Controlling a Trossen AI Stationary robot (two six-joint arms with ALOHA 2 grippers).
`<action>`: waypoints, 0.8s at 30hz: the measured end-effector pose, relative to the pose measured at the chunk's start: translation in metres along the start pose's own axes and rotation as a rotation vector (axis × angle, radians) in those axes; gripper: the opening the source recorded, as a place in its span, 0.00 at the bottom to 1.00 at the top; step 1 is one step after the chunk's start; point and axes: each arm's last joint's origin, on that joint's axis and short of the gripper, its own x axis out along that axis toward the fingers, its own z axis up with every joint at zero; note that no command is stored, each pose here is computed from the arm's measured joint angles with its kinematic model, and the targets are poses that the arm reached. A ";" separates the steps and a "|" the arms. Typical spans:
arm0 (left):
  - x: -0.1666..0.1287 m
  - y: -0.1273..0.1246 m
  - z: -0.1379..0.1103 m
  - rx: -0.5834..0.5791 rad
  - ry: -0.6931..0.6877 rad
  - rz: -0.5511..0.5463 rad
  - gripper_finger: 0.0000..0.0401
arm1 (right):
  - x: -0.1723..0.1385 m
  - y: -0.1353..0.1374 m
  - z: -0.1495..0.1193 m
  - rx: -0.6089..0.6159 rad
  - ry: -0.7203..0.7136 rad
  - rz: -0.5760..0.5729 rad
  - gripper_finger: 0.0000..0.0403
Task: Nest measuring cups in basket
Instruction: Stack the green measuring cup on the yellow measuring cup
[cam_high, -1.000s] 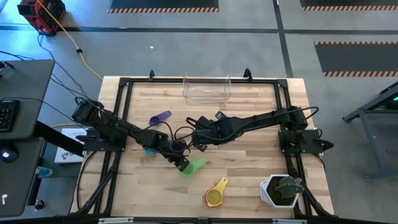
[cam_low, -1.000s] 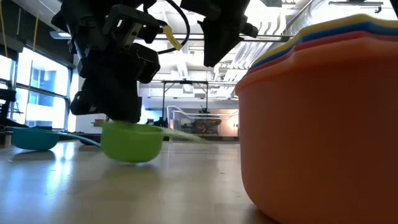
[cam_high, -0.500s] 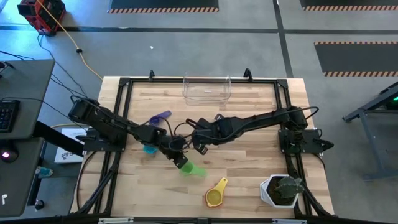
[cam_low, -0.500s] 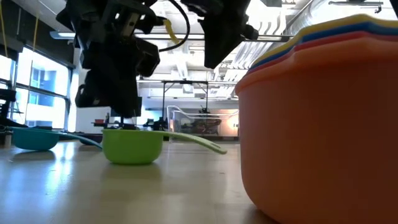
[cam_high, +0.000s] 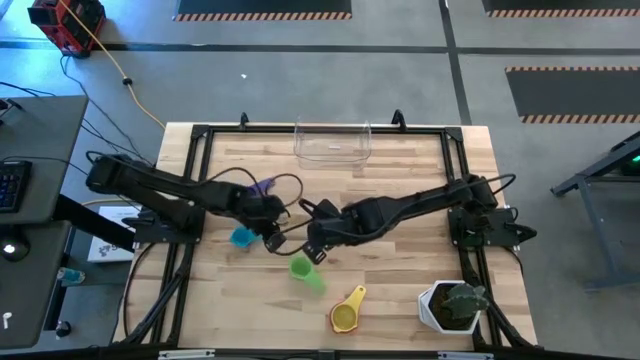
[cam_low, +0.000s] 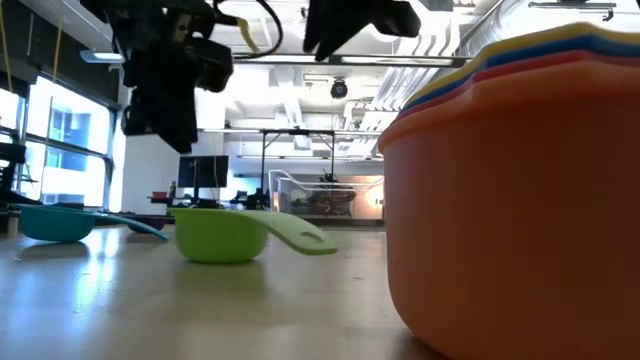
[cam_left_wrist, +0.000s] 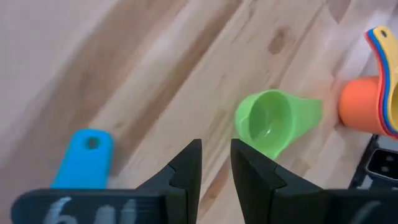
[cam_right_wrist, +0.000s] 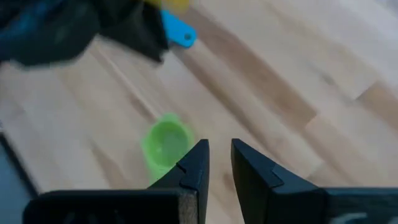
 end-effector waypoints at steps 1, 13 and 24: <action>-0.005 0.001 0.001 0.007 -0.015 -0.004 0.19 | 0.000 0.002 -0.002 0.018 -0.001 0.009 0.15; -0.056 0.009 0.002 0.066 -0.155 -0.096 0.19 | 0.020 0.016 -0.019 0.039 -0.012 0.056 0.18; -0.073 0.014 -0.005 0.077 -0.172 -0.110 0.19 | 0.056 0.023 -0.022 0.072 -0.014 0.059 0.32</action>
